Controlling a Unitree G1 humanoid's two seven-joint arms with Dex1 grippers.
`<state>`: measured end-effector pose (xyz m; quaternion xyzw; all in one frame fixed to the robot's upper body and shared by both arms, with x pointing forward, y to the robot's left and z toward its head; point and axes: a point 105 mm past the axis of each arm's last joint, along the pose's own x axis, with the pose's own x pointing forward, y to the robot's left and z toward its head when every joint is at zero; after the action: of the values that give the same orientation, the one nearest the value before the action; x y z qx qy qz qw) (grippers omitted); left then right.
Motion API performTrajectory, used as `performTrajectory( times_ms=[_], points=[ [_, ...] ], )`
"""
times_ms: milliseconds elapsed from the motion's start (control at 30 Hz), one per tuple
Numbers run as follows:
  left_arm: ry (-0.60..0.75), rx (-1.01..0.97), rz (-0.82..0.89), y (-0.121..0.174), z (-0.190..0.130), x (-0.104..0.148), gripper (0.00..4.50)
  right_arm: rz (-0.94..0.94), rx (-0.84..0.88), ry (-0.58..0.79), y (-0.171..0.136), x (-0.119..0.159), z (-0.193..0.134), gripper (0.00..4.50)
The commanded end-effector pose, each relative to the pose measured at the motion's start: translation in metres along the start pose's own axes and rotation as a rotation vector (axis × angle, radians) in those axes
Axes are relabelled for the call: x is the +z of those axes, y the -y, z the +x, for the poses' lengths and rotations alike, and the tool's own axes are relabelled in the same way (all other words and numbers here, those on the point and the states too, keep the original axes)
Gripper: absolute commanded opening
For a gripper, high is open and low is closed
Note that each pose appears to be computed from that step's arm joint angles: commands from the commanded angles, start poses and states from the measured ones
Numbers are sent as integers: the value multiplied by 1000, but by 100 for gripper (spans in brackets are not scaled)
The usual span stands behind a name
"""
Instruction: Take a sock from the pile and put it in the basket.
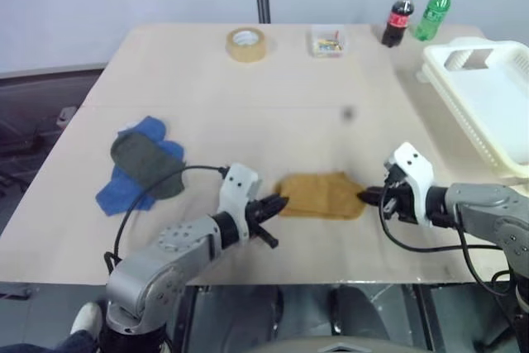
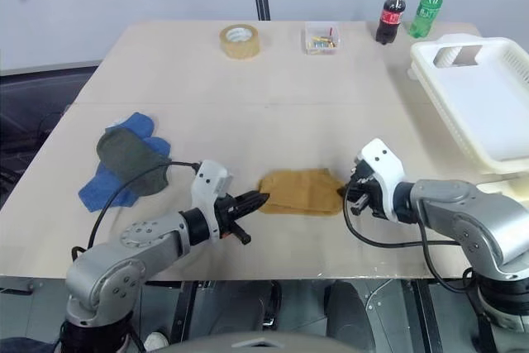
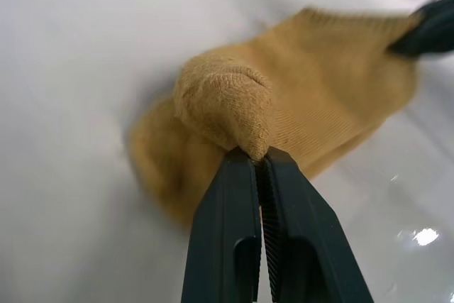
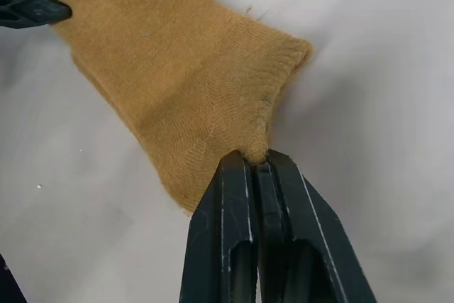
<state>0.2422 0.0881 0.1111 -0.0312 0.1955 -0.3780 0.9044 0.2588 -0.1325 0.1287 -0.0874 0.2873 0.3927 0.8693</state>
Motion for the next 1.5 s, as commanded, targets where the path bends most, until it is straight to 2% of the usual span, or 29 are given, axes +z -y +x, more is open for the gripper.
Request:
performTrajectory(
  times_ms=[33,333,433,567,667,733,867,1000,1067,1267,1400,1500],
  points=[
    [7,-25,27,8,-3,2,16,-22,-17,27,1,6,-5,0],
    [-5,-26,-5,8,-1,-2,16,-18,-5,14,1,3,-2,0],
    [-24,-16,8,6,-1,-6,0,-23,-3,1,3,1,-2,95],
    [-24,-20,8,6,0,-6,0,-66,18,-13,1,1,-7,266],
    [-28,-20,10,5,0,-7,0,-124,13,26,3,10,-11,266],
    [-31,-20,12,4,0,-8,0,-248,-30,107,6,29,-11,266],
    [-33,-19,16,3,2,-9,0,-425,-27,157,-4,41,9,266],
    [-37,-27,12,3,2,-10,116,-565,46,230,-22,42,30,274],
    [-41,-18,20,0,2,-11,205,-619,61,242,-27,39,39,274],
    [-41,-13,23,-2,-1,-12,440,-590,68,168,-21,11,55,274],
    [6,6,-32,-8,-4,-8,446,-557,56,118,-12,-1,59,274],
    [32,41,-120,-24,-10,-8,446,-556,56,106,-11,-5,60,274]
  ],
)
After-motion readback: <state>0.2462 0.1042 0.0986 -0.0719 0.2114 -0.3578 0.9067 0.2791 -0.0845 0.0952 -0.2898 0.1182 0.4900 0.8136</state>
